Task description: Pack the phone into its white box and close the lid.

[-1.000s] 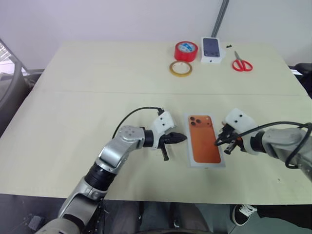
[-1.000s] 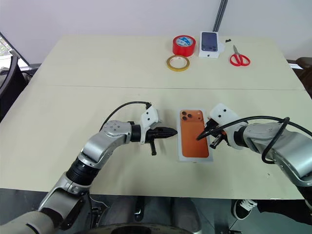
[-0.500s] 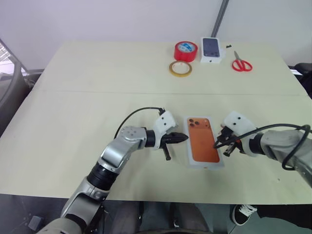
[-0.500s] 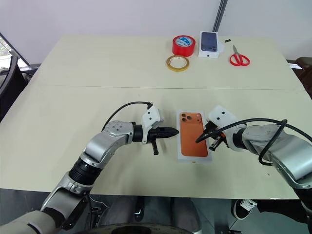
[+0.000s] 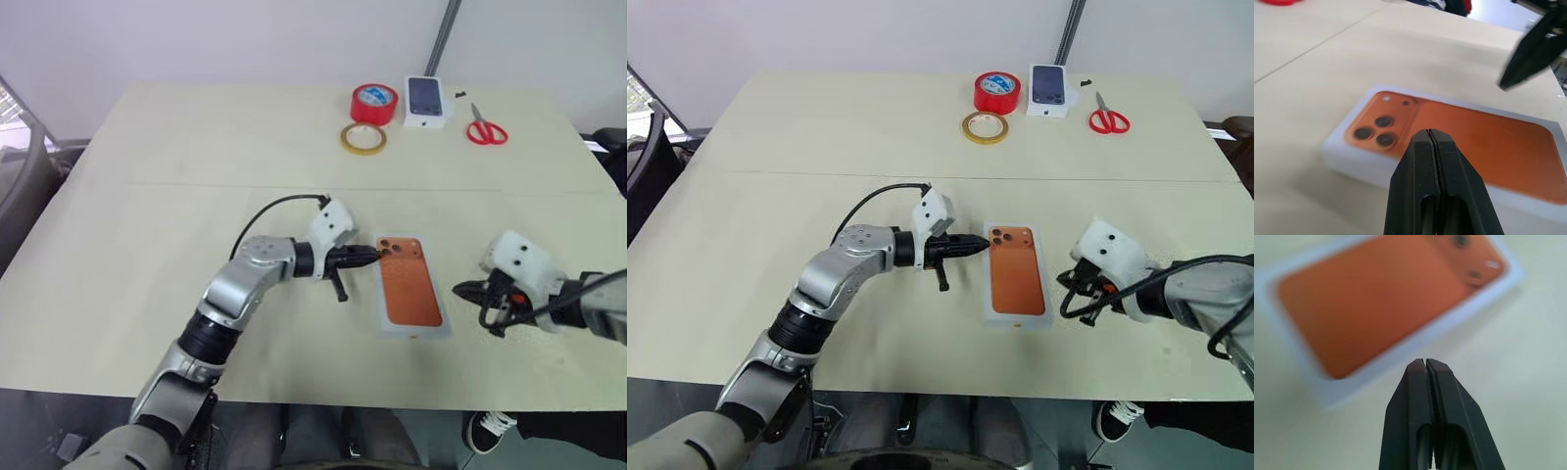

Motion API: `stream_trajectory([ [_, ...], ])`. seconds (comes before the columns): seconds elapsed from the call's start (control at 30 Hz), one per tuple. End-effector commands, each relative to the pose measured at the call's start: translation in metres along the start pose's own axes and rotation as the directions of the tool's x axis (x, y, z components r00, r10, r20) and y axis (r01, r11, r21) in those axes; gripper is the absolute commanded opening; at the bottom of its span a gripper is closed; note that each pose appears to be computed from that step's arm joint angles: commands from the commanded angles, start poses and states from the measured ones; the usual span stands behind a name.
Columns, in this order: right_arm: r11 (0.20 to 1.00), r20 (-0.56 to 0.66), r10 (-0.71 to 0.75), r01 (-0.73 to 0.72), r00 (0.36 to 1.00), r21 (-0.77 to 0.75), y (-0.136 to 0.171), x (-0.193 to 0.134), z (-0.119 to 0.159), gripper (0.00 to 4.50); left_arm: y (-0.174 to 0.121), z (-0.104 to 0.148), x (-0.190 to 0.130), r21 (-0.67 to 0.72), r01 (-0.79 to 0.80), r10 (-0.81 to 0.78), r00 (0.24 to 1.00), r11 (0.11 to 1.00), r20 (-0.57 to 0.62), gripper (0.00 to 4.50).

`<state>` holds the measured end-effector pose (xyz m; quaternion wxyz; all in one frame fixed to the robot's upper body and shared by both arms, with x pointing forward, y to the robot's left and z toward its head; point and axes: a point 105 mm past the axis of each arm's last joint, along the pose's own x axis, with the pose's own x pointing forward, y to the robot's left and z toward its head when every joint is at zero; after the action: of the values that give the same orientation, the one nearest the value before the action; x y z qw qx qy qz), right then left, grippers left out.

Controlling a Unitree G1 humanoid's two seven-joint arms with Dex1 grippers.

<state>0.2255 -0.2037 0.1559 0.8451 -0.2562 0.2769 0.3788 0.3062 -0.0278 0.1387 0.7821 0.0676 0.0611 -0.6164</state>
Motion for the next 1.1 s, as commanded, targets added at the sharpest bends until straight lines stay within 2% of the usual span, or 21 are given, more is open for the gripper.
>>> stream_trajectory([
  [0.03, 0.998, 0.009, 0.058, -0.058, 0.998, -0.027, 0.021, 0.004, 0.001, 0.07, -0.004, -0.004, 0.012, 0.063, 0.029, -0.026, 0.998, 0.998, -0.049, 0.00],
  [0.17, 0.998, -0.045, 0.069, -0.069, 0.997, 0.010, 0.032, 0.015, -0.014, 0.07, -0.006, -0.020, 0.017, 0.085, 0.054, -0.043, 0.991, 0.995, -0.126, 0.00],
  [0.37, 0.999, -0.092, 0.040, -0.041, 0.995, -0.003, 0.033, 0.018, -0.023, 0.07, -0.005, -0.025, 0.010, 0.084, 0.058, -0.045, 0.988, 0.995, -0.145, 0.00],
  [0.47, 1.000, -0.073, 0.023, -0.024, 0.997, -0.015, 0.030, 0.018, -0.018, 0.07, -0.001, -0.026, 0.003, 0.072, 0.034, -0.024, 0.990, 0.997, -0.138, 0.00],
  [0.6, 0.996, 0.053, -0.087, 0.088, 0.995, -0.011, 0.007, 0.014, 0.003, 0.07, 0.020, -0.014, -0.019, 0.051, -0.078, 0.082, 0.995, 0.996, -0.065, 0.00],
  [0.7, 0.970, 0.189, -0.243, 0.244, 0.951, 0.020, -0.026, 0.003, 0.018, 0.07, 0.046, 0.001, -0.063, 0.011, -0.216, 0.216, 0.976, 0.976, 0.006, 0.00],
  [0.77, 0.958, 0.229, -0.287, 0.284, 0.930, 0.047, -0.037, 0.000, 0.021, 0.07, 0.056, 0.005, -0.086, 0.009, -0.273, 0.272, 0.962, 0.962, 0.021, 0.00],
  [0.87, 0.927, 0.271, -0.374, 0.352, 0.887, 0.129, -0.064, -0.006, 0.018, 0.07, 0.078, -0.003, -0.149, 0.020, -0.439, 0.439, 0.899, 0.898, -0.004, 0.00],
  [0.97, 0.911, 0.312, -0.409, 0.367, 0.857, 0.185, -0.077, -0.008, 0.018, 0.07, 0.091, -0.013, -0.198, 0.016, -0.569, 0.569, 0.821, 0.822, -0.033, 0.00],
  [1.1, 0.907, 0.346, -0.416, 0.357, 0.841, 0.223, -0.085, -0.006, 0.019, 0.07, 0.093, -0.023, -0.235, -0.005, -0.650, 0.649, 0.759, 0.760, -0.051, 0.00],
])
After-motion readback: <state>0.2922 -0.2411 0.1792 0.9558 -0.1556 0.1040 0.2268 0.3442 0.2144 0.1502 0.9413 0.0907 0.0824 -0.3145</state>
